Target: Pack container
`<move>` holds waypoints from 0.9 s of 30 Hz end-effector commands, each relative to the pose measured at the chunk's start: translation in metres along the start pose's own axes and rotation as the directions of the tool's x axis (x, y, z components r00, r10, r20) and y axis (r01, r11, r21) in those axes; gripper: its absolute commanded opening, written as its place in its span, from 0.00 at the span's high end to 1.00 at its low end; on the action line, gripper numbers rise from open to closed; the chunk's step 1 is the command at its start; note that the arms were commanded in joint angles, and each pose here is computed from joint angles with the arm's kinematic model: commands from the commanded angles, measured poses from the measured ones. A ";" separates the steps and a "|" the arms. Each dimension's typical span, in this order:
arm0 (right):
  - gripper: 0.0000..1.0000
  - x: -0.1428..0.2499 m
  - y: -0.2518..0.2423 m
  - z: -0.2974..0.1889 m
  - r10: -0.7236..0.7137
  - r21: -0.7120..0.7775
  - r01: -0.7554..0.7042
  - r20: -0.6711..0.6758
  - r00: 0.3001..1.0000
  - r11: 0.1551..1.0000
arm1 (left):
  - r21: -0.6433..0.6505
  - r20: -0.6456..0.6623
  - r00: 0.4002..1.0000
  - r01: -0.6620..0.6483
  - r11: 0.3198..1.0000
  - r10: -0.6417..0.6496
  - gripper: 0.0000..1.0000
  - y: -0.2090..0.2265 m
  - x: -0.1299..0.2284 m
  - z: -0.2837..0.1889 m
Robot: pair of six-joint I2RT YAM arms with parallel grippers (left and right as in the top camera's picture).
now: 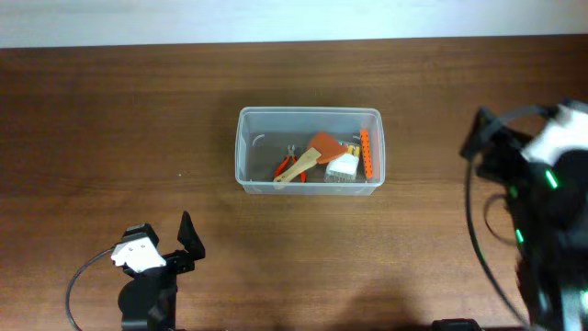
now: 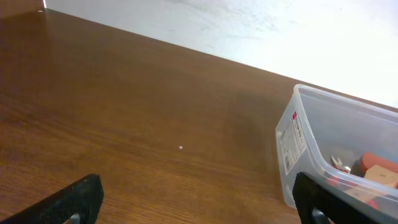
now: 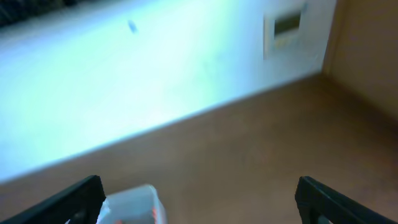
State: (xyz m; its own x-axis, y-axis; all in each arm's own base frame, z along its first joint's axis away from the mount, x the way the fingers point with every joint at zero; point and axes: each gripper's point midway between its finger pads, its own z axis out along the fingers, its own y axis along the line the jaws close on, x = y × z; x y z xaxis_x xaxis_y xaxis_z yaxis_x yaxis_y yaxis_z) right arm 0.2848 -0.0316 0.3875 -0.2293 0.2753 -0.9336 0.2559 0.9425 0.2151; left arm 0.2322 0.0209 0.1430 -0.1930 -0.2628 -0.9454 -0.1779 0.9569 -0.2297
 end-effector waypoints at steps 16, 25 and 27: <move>0.01 0.029 -0.036 -0.123 0.014 -0.015 -0.013 0.090 0.996 1.000 | 0.011 0.006 1.000 -0.009 1.000 0.009 0.01 -0.002 0.001 0.000; 0.01 0.069 -0.037 -0.090 -0.002 -0.065 0.015 0.201 0.980 0.998 | 0.011 0.006 1.000 -0.009 1.000 0.009 0.01 -0.002 0.001 0.000; 0.01 0.076 -0.037 -0.078 0.008 -0.075 0.010 0.235 0.972 0.997 | 0.011 0.006 1.000 -0.009 1.000 0.009 0.01 -0.002 0.001 0.000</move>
State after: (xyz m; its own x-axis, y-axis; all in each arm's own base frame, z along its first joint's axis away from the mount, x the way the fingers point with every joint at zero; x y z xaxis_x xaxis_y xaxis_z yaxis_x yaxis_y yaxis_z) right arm 0.1753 -0.0314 0.3504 -0.0098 0.2490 -0.9685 0.1917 0.9510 0.2426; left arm 0.2323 0.0209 0.1428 -0.1930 -0.2628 -0.9454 -0.1779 0.9569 -0.2297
